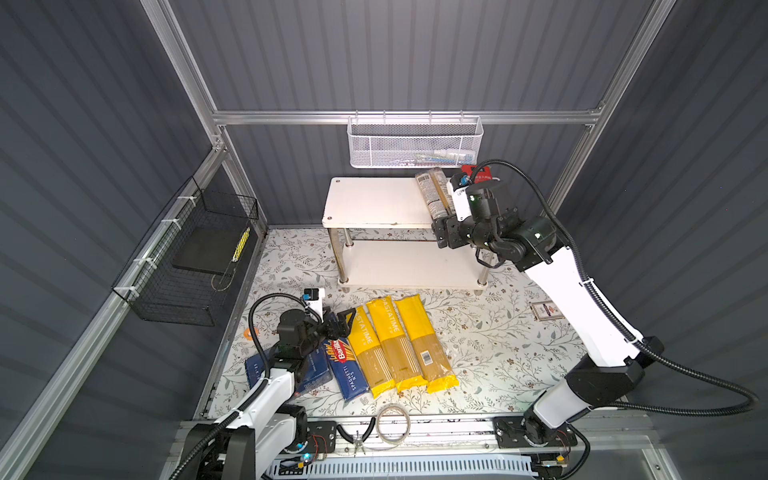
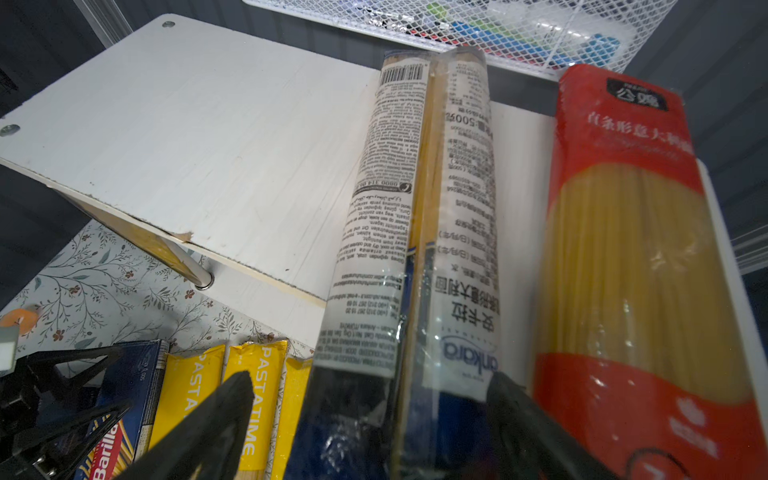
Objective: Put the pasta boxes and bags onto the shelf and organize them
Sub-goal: 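Lower the clear spaghetti bag onto the top shelf with the right gripper, then open the right gripper and draw it back from the shelf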
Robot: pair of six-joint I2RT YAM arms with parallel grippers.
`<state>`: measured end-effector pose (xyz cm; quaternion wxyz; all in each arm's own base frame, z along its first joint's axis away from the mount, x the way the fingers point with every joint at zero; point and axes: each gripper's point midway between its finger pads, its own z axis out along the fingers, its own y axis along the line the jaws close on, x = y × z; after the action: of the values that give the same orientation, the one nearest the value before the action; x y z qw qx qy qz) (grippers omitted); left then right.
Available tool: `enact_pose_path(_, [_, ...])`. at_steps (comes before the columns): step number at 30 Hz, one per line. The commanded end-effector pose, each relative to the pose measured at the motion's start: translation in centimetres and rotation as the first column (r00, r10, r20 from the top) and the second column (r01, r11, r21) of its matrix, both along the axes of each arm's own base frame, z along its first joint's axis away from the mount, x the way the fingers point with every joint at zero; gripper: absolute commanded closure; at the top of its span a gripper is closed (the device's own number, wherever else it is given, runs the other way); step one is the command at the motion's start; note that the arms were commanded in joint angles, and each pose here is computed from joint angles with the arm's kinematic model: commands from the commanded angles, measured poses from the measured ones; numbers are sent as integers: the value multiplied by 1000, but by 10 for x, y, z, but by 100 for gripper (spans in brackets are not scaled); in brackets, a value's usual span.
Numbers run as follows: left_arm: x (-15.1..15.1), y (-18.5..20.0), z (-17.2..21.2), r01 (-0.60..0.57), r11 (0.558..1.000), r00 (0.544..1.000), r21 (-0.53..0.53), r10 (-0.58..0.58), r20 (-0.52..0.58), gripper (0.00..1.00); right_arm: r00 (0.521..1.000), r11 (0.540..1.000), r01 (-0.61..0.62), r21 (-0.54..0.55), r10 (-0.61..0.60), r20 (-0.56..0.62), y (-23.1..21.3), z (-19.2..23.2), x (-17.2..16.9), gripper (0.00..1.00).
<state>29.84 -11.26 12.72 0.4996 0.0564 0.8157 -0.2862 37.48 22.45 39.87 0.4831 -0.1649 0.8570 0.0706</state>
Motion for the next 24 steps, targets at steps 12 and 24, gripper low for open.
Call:
enact_pose_path(12, [4,-4,13,17,1000,999,-4,-17,37,0,999,1000,-7,-2,7,-44,-1,-9,-5,9])
enact_pose_path(24, [5,-4,9,18,1000,1000,-3,-17,25,0,984,986,-126,106,138,-109,22,-12,-29,8])
